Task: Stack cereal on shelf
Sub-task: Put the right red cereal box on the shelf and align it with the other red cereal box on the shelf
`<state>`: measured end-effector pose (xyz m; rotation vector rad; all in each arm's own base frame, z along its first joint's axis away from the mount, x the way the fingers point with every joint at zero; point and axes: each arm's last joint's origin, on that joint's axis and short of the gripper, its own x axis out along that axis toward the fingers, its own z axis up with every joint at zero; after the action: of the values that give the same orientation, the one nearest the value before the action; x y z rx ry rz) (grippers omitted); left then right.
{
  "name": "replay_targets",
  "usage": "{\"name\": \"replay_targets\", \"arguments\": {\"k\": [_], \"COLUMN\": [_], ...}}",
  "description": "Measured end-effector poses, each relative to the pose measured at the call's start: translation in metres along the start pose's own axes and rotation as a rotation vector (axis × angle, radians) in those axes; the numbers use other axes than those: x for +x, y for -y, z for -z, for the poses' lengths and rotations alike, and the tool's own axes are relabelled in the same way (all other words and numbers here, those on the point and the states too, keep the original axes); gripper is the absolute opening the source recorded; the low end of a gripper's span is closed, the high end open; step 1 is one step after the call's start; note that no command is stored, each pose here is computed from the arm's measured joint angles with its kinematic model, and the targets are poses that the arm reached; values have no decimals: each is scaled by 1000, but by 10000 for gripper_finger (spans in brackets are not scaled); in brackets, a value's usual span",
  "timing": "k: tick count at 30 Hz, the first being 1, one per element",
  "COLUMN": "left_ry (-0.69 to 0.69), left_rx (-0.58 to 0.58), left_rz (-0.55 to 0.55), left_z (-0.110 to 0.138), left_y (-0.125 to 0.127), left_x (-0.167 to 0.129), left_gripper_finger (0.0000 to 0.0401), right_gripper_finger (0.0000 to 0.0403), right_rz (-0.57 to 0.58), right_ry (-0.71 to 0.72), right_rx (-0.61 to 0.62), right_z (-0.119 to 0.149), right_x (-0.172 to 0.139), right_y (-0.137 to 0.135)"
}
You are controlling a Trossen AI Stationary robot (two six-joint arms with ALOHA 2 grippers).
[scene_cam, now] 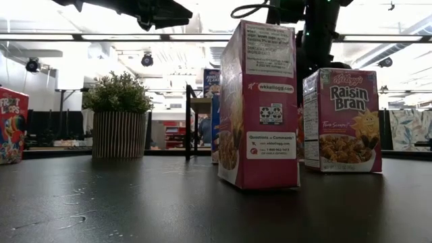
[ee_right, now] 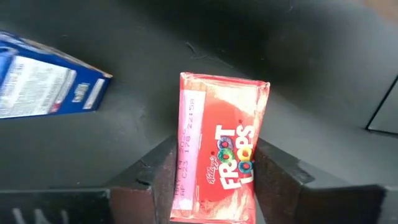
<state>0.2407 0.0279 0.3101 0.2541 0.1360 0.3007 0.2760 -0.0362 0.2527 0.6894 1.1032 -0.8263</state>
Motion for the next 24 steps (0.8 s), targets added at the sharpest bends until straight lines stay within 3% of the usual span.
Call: {"name": "replay_targets", "arguments": {"k": [6,13,20,24], "left_ry": [0,0,0,0], "left_rx": [0,0,0,0], "left_rz": [0,0,0,0], "left_z": [0,0,0,0], "left_y": [0,0,0,0], "left_x": [0,0,0,0], "left_gripper_finger": [236,236,236,236], "right_gripper_finger": [159,156,150,148], "right_rz": [-105,-128,-208,-169], "right_ry": [-11,-21,106,204], "right_rx": [-52,-139,-237,-290], "right_z": [-9,-22,-41,-55], "right_x": [-25,-85,-138,-152], "right_y": [-6,-5,0,12]}}
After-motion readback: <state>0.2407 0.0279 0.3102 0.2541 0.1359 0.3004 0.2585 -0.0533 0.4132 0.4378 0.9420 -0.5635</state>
